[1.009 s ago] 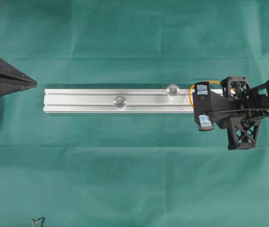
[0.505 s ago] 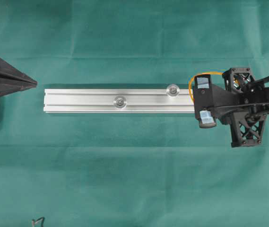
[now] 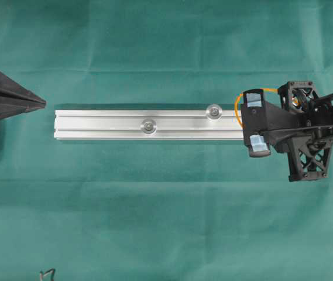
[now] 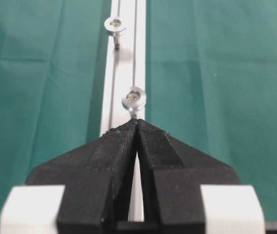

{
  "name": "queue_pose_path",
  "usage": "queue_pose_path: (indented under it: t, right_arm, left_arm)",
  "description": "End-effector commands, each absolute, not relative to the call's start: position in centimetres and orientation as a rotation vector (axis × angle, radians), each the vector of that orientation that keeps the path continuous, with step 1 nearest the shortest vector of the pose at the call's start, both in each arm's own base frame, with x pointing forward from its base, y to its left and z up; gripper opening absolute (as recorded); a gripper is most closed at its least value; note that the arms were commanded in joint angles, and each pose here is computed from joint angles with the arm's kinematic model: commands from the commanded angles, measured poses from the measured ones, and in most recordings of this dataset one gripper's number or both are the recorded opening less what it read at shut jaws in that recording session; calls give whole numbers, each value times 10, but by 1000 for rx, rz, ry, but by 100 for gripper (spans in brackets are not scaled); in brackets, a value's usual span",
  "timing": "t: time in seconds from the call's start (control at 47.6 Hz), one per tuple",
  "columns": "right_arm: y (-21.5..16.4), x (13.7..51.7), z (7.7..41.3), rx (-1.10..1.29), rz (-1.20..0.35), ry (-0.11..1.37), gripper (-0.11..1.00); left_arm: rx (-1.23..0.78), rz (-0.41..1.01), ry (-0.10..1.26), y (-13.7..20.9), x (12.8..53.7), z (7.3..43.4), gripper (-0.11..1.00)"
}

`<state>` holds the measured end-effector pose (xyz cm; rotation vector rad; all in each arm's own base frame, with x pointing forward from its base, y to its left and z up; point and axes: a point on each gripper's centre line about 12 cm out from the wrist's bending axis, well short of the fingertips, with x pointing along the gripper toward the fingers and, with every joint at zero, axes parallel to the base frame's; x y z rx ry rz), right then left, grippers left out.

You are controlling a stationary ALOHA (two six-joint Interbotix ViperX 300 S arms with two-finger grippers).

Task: Hook the rubber onto the shaft.
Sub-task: 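Lift the band and pull it left along the rail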

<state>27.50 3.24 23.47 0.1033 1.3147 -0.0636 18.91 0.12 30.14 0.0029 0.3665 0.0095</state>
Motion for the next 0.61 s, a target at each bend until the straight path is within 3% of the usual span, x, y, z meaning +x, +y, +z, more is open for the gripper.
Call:
queue_pose_path:
  t: [0.0,0.589]
  right_arm:
    - [33,278,246,105,-59,1277,7]
    - [33,284,251,100,-58,1261,7]
  left_arm:
    - [4,13,337,2,192,314,0]
    - [4,13,337,2,192,314,0]
